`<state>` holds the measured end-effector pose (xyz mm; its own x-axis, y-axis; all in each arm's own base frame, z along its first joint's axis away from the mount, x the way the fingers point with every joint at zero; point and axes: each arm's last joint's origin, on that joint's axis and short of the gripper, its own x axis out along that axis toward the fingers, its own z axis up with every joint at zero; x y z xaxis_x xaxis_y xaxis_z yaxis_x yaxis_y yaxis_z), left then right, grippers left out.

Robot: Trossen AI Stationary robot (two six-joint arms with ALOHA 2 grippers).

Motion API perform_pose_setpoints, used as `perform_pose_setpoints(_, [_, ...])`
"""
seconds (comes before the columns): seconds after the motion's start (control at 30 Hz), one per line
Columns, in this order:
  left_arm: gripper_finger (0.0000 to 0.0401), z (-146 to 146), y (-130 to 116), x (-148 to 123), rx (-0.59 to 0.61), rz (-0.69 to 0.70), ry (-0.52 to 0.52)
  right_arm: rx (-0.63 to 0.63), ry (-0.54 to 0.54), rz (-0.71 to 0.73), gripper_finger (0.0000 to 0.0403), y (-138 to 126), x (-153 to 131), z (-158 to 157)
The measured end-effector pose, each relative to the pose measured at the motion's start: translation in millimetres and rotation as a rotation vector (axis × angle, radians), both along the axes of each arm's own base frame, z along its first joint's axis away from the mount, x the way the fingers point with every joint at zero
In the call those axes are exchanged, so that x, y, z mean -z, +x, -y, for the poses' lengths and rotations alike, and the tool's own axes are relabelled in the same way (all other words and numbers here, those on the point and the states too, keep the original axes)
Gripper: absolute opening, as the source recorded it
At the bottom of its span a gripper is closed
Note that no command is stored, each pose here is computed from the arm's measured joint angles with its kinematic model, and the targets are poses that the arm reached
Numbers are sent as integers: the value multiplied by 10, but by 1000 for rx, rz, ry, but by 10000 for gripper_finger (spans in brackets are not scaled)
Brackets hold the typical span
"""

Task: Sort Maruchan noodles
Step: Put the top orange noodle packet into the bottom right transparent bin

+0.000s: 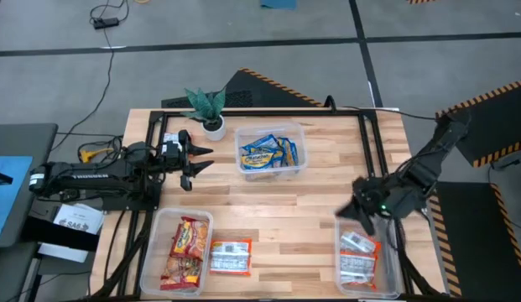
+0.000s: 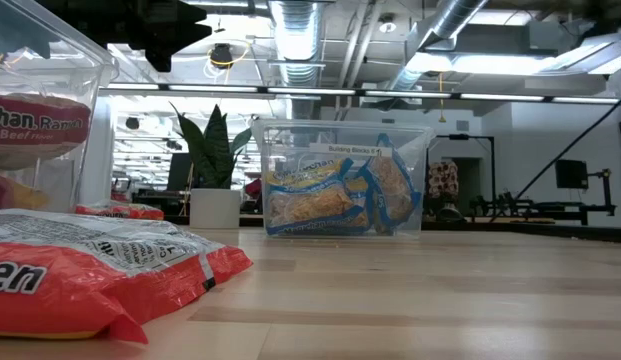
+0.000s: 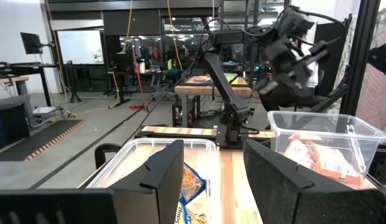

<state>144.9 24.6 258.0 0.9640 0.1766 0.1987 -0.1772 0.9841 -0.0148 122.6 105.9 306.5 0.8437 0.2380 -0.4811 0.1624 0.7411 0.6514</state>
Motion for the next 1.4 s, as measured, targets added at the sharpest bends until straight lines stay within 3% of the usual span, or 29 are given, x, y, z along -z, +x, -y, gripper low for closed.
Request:
perform_pose_setpoints(0.17, [158, 0, 1, 3, 0, -3, 0, 219, -510, 93, 48, 181, 74, 202])
perform_pose_setpoints(0.23, [158, 0, 1, 5, 0, -6, -1, 314, -630, 56, 48, 269, 158, 305])
perform_pose_setpoints(0.33, [158, 0, 1, 6, 0, -7, 1, 435, -713, -32, 48, 379, 333, 480])
perform_pose_setpoints(0.53, [158, -20, 5, 54, -70, -57, -3, 582, -763, -205, 59, 436, 711, 801])
perform_pose_setpoints(0.77, [158, -64, -2, 122, -229, -137, 5, 682, -757, -197, 116, 326, 724, 952])
perform_pose_setpoints(0.9, [158, -105, -16, 174, -376, -187, -106, 787, -755, -224, 161, 263, 854, 1063])
perform_pose_setpoints(1.1, [158, -244, -67, 204, -766, -463, -295, 865, -707, -223, 210, 252, 1084, 1151])
perform_pose_setpoints(1.3, [158, -423, -23, 384, -947, -721, -400, 905, -684, -196, 223, 262, 1148, 1193])
perform_pose_setpoints(1.4, [158, -544, 12, 527, -971, -831, -450, 921, -671, -178, 223, 276, 1133, 1203])
